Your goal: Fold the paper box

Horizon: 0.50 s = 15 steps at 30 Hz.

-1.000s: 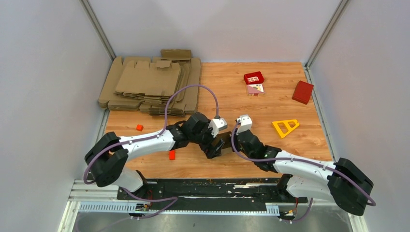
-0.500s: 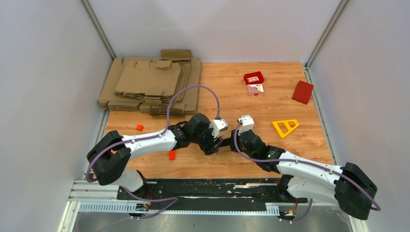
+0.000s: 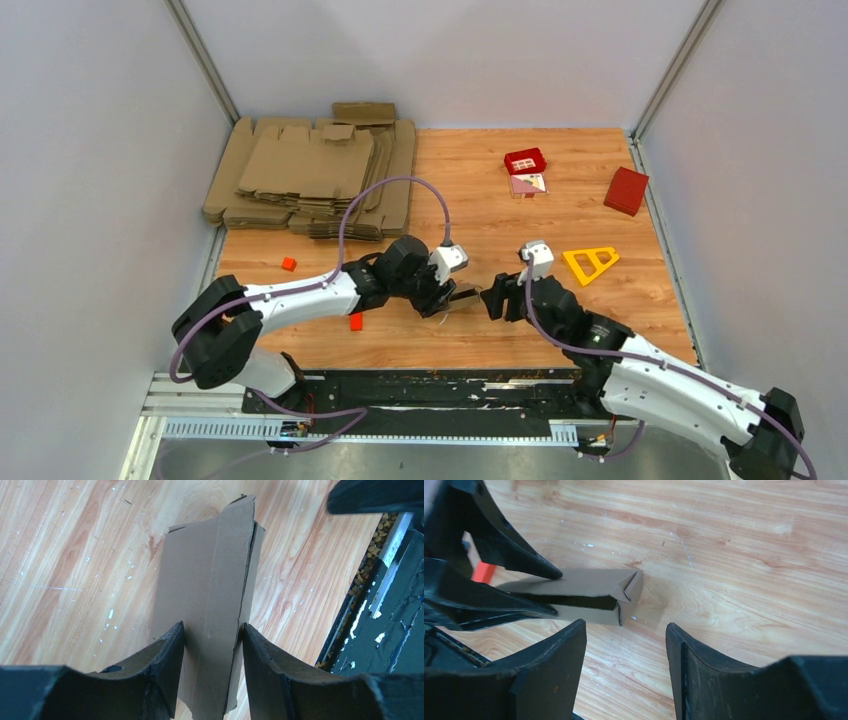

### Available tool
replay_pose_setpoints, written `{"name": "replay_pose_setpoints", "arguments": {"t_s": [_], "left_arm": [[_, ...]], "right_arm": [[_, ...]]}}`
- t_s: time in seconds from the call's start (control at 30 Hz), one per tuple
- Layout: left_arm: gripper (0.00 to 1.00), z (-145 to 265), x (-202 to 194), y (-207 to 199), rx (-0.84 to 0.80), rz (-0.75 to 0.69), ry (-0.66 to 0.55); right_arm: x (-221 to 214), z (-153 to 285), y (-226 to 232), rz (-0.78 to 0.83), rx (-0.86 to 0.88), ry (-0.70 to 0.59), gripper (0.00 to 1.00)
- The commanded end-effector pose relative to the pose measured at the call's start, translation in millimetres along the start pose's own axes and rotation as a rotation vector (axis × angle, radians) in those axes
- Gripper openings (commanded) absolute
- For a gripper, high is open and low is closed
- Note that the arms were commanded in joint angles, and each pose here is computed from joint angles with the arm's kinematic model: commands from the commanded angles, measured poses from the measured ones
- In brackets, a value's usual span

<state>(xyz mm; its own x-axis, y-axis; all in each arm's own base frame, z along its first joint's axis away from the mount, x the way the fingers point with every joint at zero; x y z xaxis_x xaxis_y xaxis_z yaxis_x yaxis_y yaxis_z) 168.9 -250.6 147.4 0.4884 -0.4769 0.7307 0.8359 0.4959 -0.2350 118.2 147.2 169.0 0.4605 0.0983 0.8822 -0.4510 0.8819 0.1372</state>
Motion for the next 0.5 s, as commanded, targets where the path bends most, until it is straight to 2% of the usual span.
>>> {"name": "replay_pose_setpoints", "arguments": {"t_s": [0.0, 0.2, 0.33, 0.47], "left_arm": [[0.52, -3, 4, -5, -0.018, -0.052, -0.016], [0.43, -16, -4, -14, 0.005, -0.107, 0.064], [0.34, -20, -4, -18, 0.032, -0.122, 0.065], [0.31, -22, -5, -17, 0.033, -0.121, 0.07]], "right_arm": [[6, 16, -4, -0.02, 0.015, -0.062, 0.61], [8, 22, -6, -0.022, 0.007, -0.049, 0.63], [6, 17, -2, -0.024, 0.014, 0.013, 0.63], [3, 11, 2, -0.017, 0.017, 0.059, 0.62]]}}
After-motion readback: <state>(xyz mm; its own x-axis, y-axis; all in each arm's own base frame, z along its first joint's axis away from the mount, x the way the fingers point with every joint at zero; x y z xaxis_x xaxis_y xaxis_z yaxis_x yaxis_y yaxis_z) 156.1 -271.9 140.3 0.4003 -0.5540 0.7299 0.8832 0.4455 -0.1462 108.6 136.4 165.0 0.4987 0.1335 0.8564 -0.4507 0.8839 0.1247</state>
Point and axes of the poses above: each gripper's point midway between its finger pads, its own z axis back along the fingers, its own y axis along the line the jaws close on, x = y × z, the point moved 10 cm from there along z, back along the fingers, and after that the axes turned 8 degrees about z, right-handed, at the moved point
